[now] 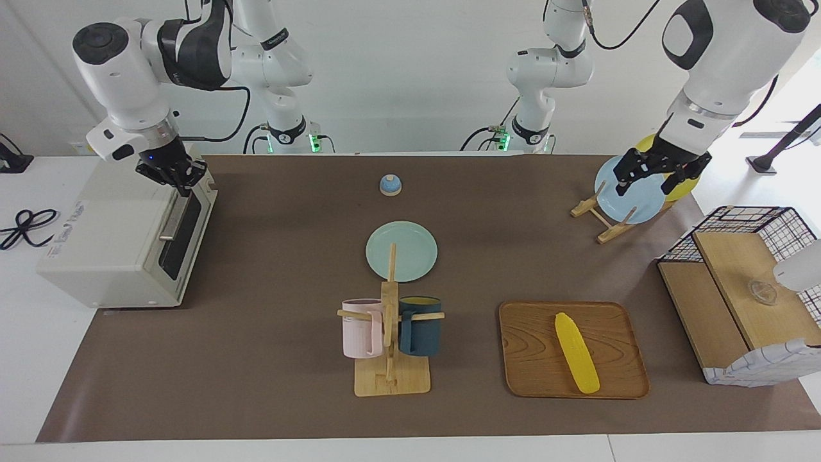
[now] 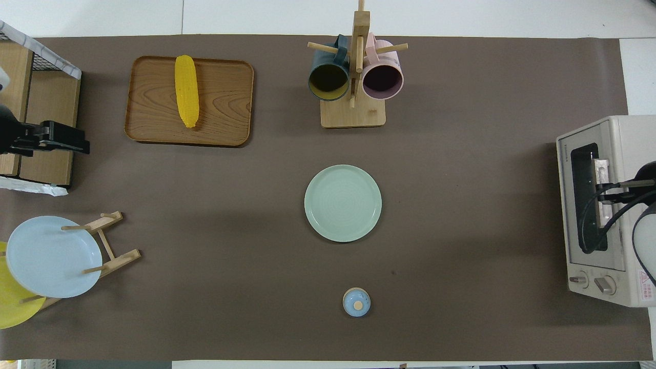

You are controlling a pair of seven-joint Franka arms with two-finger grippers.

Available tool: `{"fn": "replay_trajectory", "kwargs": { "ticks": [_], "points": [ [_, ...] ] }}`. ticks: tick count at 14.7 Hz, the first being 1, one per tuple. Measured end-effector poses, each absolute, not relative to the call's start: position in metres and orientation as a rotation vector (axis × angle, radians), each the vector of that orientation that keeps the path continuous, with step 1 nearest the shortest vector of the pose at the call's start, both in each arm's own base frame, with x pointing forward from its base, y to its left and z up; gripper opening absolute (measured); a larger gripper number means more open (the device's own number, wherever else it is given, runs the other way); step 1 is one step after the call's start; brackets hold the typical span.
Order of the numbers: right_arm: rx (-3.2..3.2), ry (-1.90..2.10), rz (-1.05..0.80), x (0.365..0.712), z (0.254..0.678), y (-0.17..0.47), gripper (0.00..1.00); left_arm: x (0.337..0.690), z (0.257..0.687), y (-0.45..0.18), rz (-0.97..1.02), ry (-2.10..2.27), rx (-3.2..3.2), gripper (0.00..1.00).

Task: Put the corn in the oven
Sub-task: 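Grasp the yellow corn with the left gripper while the right gripper reaches the oven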

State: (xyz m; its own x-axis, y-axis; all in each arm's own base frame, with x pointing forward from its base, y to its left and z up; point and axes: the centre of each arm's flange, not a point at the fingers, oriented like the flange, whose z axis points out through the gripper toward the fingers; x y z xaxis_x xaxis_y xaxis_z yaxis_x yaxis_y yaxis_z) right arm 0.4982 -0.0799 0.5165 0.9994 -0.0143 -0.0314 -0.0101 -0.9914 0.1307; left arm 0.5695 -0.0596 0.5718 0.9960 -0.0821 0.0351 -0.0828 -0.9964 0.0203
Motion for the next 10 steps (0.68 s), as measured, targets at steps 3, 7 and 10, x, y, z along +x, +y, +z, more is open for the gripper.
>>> {"fn": "replay_trajectory", "kwargs": {
  "ticks": [3,7,10],
  "points": [
    [3.01,-0.049,-0.028,0.498,0.497,-0.094,0.01,0.596,0.523,-0.086,0.055,-0.187,3.116,1.0],
    [3.013,-0.075,-0.057,0.502,0.475,-0.105,0.01,0.648,0.448,-0.116,0.011,-0.231,3.115,1.0],
    [3.013,-0.074,-0.06,0.502,0.473,-0.105,0.01,0.688,0.408,-0.138,0.016,-0.249,3.101,1.0]
  ]
}}
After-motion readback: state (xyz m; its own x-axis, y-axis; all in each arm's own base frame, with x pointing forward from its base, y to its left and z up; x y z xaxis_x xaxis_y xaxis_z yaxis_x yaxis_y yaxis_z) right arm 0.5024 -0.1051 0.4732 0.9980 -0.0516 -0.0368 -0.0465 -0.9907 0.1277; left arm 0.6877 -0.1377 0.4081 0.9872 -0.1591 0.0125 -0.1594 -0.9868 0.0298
